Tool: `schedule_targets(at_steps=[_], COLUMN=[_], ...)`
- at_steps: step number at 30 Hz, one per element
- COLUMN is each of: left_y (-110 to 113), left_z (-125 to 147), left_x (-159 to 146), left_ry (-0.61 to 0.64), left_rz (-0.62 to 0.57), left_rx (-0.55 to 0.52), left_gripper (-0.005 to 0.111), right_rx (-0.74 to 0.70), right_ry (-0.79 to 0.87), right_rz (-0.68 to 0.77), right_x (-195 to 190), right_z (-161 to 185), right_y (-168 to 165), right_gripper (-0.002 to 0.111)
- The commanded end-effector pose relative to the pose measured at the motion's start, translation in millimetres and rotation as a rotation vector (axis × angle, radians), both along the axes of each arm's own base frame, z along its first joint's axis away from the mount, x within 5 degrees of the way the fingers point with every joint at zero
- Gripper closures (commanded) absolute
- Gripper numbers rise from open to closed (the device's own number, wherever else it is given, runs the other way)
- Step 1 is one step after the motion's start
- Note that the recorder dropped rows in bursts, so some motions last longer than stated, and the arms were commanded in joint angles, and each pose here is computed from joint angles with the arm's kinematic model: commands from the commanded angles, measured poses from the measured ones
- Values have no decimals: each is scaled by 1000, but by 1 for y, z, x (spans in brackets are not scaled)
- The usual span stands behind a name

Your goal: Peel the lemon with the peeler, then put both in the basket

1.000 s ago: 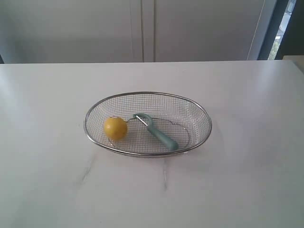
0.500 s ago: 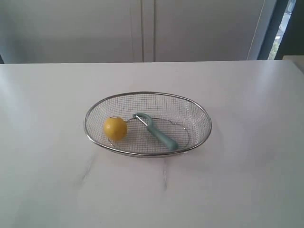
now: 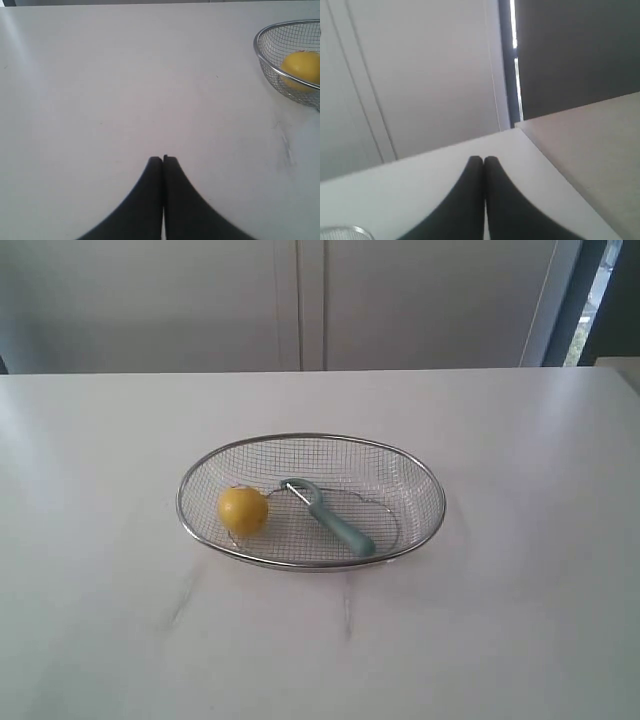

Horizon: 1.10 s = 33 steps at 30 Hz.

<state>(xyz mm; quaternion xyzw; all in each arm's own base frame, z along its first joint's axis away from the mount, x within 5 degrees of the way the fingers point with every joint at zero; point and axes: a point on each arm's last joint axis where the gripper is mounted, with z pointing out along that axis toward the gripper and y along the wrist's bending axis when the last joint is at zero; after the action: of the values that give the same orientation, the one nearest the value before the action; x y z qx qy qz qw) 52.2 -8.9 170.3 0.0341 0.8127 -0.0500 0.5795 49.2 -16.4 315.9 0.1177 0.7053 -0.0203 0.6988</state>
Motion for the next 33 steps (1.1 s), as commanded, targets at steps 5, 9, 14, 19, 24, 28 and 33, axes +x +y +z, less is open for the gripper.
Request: schedule_targets(at_steps=[5,9,14,19,24,28,33], left_y=[-1,-1,-1,-1,-1,-1,-1], left_z=[-1,-1,-1,-1,-1,-1,-1], left_x=[0,0,0,0,0,0,0], left_ry=[-1,-1,-1,-1,-1,-1,-1], left_rz=[-3,-3,-3,-3,-3,-3,-3], left_rx=[-16,-16,-16,-16,-16,-16,-16], left_gripper=[107,107,107,107,107,107,107], right_rx=[266,298,233,-25,-96,-99,-101], right_ry=[-132,3,152,201,207,204,204], right_rz=[-87,-91,-24,93,188,236,248], right_x=[-9,3,4,5,5,5,5], right_z=[-59,-112,-130,-130,-130,-130,-130], right_y=[0,-1,5,11,16,18,19], right_gripper=[108,108,108,108,108,108,108])
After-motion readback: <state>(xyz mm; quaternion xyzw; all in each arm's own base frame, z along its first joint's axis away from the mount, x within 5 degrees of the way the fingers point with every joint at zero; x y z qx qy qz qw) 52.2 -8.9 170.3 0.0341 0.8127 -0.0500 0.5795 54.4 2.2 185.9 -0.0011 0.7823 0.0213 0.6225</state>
